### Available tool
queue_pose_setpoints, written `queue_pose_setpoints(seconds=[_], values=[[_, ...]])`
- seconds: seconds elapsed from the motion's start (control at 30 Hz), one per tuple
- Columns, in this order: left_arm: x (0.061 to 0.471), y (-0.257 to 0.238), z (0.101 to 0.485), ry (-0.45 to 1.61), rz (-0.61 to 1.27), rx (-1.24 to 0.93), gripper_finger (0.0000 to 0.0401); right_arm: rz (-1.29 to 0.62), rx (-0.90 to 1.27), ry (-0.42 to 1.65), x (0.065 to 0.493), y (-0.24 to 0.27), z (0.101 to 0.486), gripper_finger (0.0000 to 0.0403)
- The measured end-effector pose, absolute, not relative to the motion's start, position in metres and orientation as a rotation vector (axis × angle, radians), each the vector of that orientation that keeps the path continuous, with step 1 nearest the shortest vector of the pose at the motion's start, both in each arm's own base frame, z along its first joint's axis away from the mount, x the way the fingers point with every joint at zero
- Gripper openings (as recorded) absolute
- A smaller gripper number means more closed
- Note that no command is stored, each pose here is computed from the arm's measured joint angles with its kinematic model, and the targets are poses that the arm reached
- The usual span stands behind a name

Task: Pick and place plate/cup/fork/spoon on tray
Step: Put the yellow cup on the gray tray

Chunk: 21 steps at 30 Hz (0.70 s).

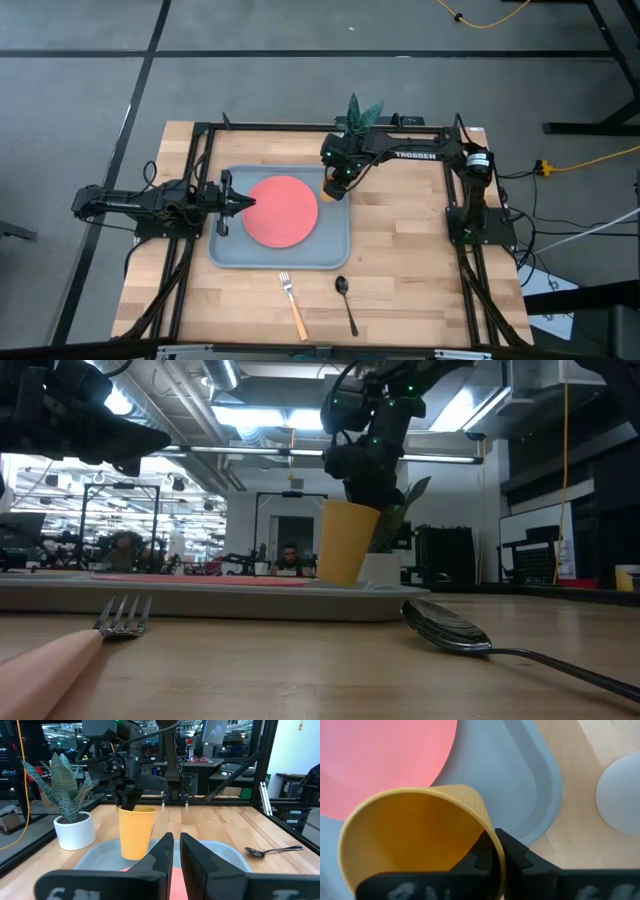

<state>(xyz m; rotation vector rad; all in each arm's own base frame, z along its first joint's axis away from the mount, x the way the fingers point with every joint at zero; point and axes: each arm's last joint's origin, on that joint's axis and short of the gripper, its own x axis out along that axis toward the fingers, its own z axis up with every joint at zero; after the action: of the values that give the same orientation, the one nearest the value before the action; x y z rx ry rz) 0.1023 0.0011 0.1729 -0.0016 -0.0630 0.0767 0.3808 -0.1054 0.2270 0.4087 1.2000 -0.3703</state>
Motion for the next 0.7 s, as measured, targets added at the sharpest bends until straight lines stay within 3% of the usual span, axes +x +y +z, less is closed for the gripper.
queue_pose_setpoints(seconds=[0.7], values=[[0.1023, 0.0012, 0.1728, -0.063, 0.077, -0.004, 0.0027, -0.332, 0.451, 1.167, 0.3858, -0.1006, 0.2268, 0.0023]])
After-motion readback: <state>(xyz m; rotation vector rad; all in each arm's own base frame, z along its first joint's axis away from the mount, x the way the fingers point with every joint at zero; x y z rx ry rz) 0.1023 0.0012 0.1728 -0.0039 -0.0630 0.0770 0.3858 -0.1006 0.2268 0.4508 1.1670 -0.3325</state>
